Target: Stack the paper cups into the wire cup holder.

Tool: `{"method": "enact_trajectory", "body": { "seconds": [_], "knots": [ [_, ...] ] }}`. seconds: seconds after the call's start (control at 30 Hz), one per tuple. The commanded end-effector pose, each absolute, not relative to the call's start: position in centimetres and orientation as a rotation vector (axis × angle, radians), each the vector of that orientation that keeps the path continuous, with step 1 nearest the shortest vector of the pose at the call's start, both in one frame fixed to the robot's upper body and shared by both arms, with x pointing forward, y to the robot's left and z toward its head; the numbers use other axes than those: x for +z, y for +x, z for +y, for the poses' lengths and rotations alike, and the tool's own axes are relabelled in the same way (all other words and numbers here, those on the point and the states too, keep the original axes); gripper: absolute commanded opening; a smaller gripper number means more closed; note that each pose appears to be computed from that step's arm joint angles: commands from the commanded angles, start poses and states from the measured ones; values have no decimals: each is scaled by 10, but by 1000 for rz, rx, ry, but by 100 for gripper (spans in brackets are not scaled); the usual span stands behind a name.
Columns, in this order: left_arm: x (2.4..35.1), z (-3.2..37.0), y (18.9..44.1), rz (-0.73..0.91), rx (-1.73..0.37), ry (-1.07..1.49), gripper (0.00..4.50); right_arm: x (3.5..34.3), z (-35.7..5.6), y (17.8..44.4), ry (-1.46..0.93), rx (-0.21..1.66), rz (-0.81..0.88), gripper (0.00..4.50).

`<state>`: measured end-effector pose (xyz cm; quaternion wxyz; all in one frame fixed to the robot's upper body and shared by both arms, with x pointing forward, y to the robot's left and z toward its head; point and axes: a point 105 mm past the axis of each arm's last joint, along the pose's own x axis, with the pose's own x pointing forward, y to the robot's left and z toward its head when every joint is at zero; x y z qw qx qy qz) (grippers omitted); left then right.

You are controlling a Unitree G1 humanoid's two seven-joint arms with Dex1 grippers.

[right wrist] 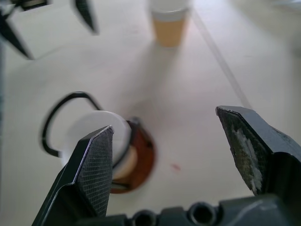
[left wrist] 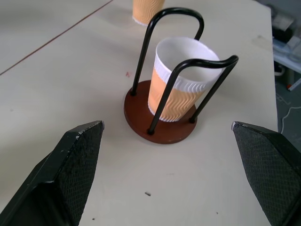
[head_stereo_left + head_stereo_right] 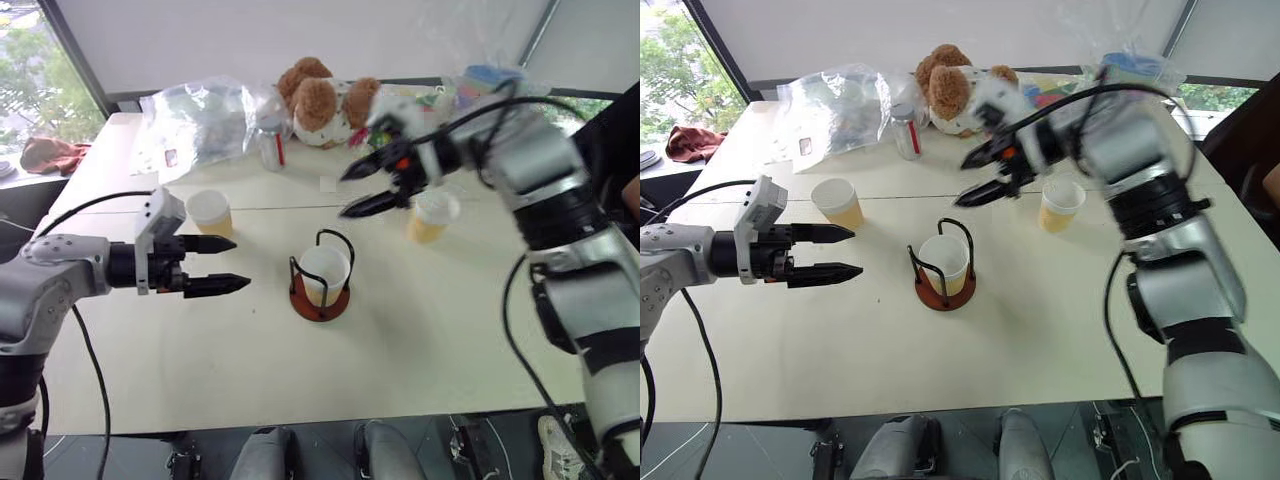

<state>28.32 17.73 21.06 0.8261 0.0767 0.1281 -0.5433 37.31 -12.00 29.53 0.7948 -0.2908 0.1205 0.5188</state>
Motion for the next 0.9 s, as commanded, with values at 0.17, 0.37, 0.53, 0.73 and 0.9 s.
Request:
{"method": "enact_trajectory", "body": {
  "seconds": [0.17, 0.37, 0.53, 0.73, 0.9],
  "knots": [
    [258, 163, 275, 139, -1237, 163, 450, 258, -219, 381, -750, 781, 268, 381],
    [260, 160, 283, 151, -1261, 174, 450, 217, -229, 381, -832, 794, 306, 381],
    [252, 161, 286, 178, -1263, 183, 450, 213, -229, 388, -856, 791, 300, 381],
    [242, 165, 286, 200, -1232, 174, 450, 211, -229, 392, -829, 808, 312, 381],
    [237, 168, 288, 208, -1210, 173, 450, 207, -220, 394, -810, 855, 318, 296]
  ]
}}
